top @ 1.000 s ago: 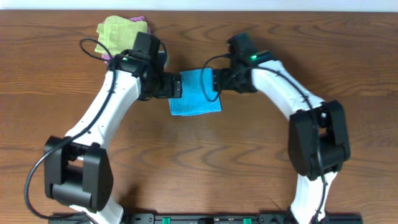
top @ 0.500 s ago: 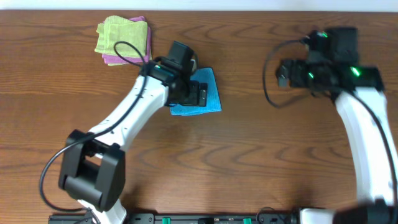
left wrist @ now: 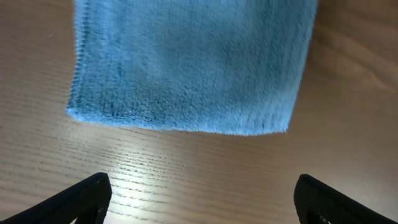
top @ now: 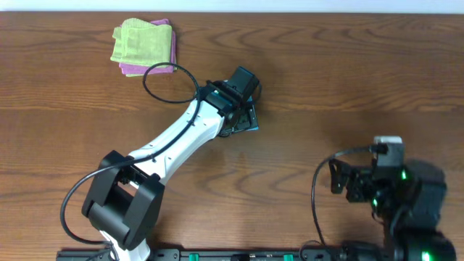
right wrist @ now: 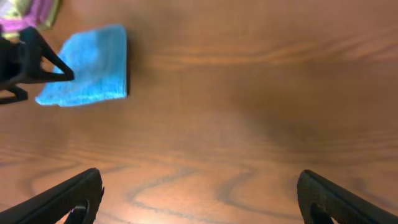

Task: Fold the cloth

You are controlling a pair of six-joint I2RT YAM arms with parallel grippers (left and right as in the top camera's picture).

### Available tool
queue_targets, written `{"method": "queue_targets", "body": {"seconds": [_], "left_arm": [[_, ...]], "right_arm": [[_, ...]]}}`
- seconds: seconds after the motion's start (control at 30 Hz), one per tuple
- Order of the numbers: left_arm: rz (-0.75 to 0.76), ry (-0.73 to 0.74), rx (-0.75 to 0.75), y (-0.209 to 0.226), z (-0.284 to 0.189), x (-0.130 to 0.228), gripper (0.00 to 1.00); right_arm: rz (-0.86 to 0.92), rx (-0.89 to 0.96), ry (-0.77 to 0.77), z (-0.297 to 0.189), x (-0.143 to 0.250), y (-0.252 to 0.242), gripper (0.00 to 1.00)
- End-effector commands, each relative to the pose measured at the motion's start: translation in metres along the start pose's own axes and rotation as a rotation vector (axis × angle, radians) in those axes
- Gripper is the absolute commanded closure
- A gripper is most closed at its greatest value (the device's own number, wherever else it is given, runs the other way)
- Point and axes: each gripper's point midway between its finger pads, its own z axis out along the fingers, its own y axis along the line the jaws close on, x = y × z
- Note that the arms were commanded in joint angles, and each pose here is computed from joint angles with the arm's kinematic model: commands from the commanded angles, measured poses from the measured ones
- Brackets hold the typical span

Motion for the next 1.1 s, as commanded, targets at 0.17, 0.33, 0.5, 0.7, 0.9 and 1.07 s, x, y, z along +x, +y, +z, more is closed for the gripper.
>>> {"method": "queue_targets", "body": {"seconds": [0.17, 0.33, 0.5, 0.7, 0.9, 1.07], "left_arm": [[-0.073, -0.031, -0.046, 0.006, 0.006, -0.003, 0.05], [-0.072, -0.031, -0.045, 0.006, 0.006, -0.003, 0.05], [-0.072, -0.031, -0.045, 0.006, 0.006, -0.003, 0.05], [-0.044, -0.031, -0.046, 0.005, 0.006, -0.003, 0.05], [-0.038, -0.038, -0.038, 0.004, 0.006, -0.005, 0.05], [-0.013, -0.042, -0.031, 0.002, 0.006, -0.006, 0.05]], "right_arm": [[0.022, 0.096, 0.035, -0.011, 0.021, -0.015, 0.01], [0.033, 0.082, 0.070, -0.011, 0.029, -0.013, 0.01], [0.033, 0.082, 0.070, -0.011, 0.029, -0.013, 0.01], [0.033, 0.082, 0.070, -0.011, 0.029, -0.013, 0.01], [0.033, 0.082, 0.070, -0.011, 0.029, -0.013, 0.01], [0.031, 0.081, 0.061, -0.012, 0.029, -0.012, 0.01]]}}
